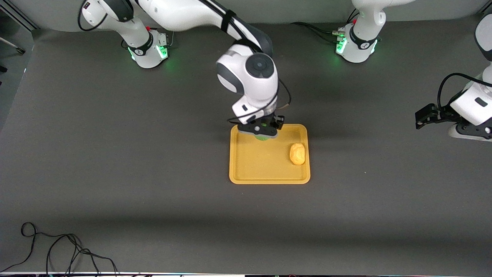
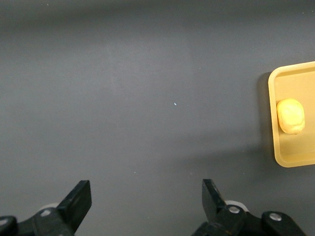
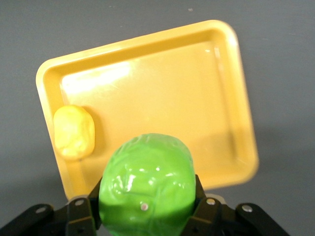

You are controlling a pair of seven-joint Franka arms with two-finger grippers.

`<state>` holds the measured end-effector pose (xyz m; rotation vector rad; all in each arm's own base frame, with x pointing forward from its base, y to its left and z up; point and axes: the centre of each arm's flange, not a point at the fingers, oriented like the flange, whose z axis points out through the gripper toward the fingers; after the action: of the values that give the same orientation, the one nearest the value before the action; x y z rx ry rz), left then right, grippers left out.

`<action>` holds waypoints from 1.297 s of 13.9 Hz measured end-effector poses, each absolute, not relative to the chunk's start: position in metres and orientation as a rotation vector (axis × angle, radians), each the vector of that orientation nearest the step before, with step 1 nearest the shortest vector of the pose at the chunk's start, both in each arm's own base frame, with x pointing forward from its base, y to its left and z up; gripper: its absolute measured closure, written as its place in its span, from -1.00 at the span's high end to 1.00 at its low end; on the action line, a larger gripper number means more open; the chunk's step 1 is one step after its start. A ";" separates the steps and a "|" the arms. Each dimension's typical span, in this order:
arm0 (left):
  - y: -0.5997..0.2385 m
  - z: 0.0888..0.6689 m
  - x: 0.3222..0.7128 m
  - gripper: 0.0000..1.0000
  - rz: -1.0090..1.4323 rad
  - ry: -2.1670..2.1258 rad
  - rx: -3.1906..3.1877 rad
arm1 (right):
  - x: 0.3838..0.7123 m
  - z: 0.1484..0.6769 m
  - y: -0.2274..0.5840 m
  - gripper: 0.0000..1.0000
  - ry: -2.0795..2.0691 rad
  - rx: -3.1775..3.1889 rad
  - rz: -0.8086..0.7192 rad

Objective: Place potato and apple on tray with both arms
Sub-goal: 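Lower the green apple onto the tray beside the potato and open the right gripper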

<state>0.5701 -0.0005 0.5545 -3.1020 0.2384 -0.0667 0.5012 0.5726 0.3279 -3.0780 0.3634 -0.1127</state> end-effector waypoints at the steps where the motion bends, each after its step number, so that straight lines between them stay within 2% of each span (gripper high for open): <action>1: -0.001 0.559 0.575 1.00 -0.073 0.239 -3.104 | 0.504 0.302 0.576 0.35 0.353 -3.077 -0.130; 5: 0.004 0.563 0.597 1.00 0.003 0.240 -3.105 | 0.508 0.218 0.580 0.35 0.343 -3.098 -0.189; 8: 0.007 0.563 0.596 1.00 0.031 0.242 -3.084 | 0.508 0.202 0.580 0.35 0.333 -3.107 -0.199; 10: 0.008 0.564 0.597 1.00 0.029 0.243 -3.068 | 0.508 0.201 0.581 0.36 0.331 -3.101 -0.205; 14: 0.011 0.560 0.598 1.00 0.042 0.240 -3.056 | 0.511 0.207 0.584 0.99 0.330 -3.083 -0.222; 16: 0.019 0.555 0.597 1.00 0.055 0.215 -3.053 | 0.517 0.235 0.588 1.00 0.338 -3.061 -0.249; 18: 0.019 0.554 0.598 1.00 0.039 0.190 -3.091 | 0.523 0.286 0.584 1.00 0.364 -3.070 -0.256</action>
<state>0.5982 0.0190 0.5535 -3.0914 0.1898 0.0386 0.5226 0.5844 0.2863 -3.0704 0.3642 -0.2561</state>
